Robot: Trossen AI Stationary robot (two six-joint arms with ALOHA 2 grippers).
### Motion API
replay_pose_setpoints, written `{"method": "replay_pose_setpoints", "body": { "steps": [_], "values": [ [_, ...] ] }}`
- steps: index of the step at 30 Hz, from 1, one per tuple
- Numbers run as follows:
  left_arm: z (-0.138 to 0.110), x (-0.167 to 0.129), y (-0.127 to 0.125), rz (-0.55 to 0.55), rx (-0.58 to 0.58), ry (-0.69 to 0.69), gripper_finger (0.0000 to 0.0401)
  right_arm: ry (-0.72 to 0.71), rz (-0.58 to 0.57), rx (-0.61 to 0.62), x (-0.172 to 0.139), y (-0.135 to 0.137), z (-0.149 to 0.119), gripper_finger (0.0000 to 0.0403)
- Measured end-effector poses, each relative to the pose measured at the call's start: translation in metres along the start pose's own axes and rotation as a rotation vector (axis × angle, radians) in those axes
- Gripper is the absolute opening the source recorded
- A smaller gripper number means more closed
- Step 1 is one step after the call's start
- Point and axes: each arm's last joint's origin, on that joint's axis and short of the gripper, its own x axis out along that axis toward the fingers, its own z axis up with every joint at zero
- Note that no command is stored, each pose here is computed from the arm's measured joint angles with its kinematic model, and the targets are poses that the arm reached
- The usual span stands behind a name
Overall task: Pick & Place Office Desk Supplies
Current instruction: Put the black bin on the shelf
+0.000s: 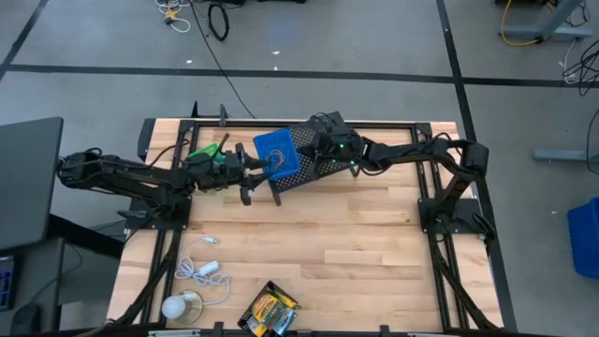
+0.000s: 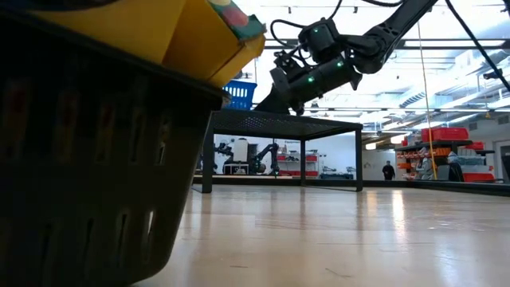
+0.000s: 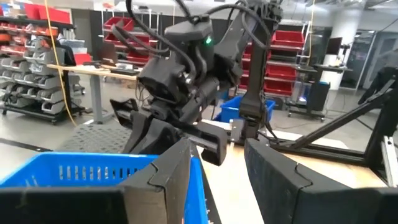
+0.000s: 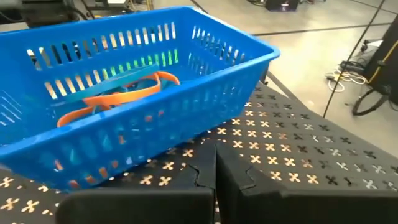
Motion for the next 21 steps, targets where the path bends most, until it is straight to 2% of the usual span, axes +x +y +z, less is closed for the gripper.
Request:
{"method": "replay_pose_setpoints", "body": {
  "steps": [5, 9, 13, 16, 21],
  "values": [
    [0.001, 0.0, 0.0, -0.001, -0.001, -0.005, 0.0162, 0.001, -0.024, 0.0, 0.0, -0.008, 0.0, 0.0],
    [0.007, -0.004, -0.002, -0.057, -0.004, -0.029, 0.0162, 0.041, -0.009, -0.026, -0.005, 0.003, 0.001, 0.0],
    [0.013, -0.012, -0.005, -0.135, 0.028, -0.03, 0.0162, 0.17, 0.002, -0.14, -0.021, 0.032, 0.001, 0.0],
    [0.017, -0.019, -0.01, -0.161, 0.064, -0.024, 0.0162, 0.208, 0.0, -0.235, -0.04, 0.061, 0.008, 0.0],
    [0.016, -0.029, -0.015, -0.199, 0.058, 0.038, 0.0162, 0.176, 0.139, -0.231, -0.071, 0.11, 0.02, 0.0]
  ]
}}
